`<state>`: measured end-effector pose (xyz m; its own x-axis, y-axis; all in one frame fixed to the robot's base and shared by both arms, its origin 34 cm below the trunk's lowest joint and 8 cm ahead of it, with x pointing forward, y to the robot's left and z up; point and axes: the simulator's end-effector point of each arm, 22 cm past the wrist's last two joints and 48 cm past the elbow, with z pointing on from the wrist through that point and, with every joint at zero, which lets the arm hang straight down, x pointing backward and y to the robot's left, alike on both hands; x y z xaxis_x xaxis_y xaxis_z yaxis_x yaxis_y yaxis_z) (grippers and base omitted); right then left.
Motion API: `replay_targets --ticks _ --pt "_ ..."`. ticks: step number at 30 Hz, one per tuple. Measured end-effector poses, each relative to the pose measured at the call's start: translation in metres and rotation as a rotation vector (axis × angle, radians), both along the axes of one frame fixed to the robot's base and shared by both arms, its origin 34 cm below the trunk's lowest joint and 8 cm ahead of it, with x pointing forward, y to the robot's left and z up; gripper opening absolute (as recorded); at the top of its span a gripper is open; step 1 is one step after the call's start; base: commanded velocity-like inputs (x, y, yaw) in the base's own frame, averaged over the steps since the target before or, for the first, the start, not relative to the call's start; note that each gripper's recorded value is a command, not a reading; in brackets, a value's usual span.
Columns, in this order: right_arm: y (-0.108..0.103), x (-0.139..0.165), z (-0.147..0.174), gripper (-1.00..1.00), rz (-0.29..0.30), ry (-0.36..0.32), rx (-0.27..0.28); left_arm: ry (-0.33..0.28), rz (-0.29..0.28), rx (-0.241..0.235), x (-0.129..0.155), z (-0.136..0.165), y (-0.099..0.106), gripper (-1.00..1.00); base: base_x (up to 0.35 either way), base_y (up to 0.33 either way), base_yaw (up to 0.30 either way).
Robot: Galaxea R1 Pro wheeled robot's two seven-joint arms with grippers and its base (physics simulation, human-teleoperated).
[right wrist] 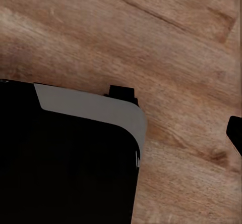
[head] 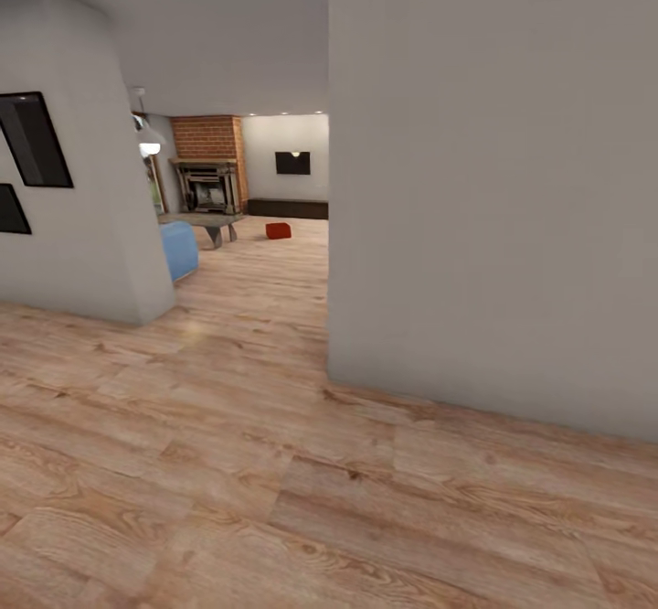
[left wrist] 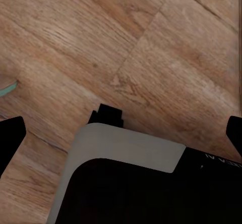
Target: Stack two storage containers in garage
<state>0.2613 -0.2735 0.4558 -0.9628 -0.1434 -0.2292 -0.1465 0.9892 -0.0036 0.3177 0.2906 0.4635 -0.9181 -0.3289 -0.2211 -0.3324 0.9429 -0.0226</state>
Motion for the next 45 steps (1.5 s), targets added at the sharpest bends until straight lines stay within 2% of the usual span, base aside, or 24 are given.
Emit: replay_targets --ticks 6,36,45 --pt "-0.0004 0.0011 0.0002 1.00 -0.012 -0.004 -0.002 0.000 0.000 0.000 -0.0001 0.0000 0.0001 1.00 0.322 0.000 0.088" --pt "-0.0016 0.0006 0.0001 1.00 -0.018 -0.002 -0.004 0.000 0.000 0.000 -0.0002 0.0000 0.0001 1.00 0.322 0.000 0.262" --pt "-0.0013 0.0006 0.0001 1.00 -0.016 -0.002 -0.003 0.001 0.000 0.000 -0.0003 -0.0001 0.0000 1.00 0.322 0.000 0.054"
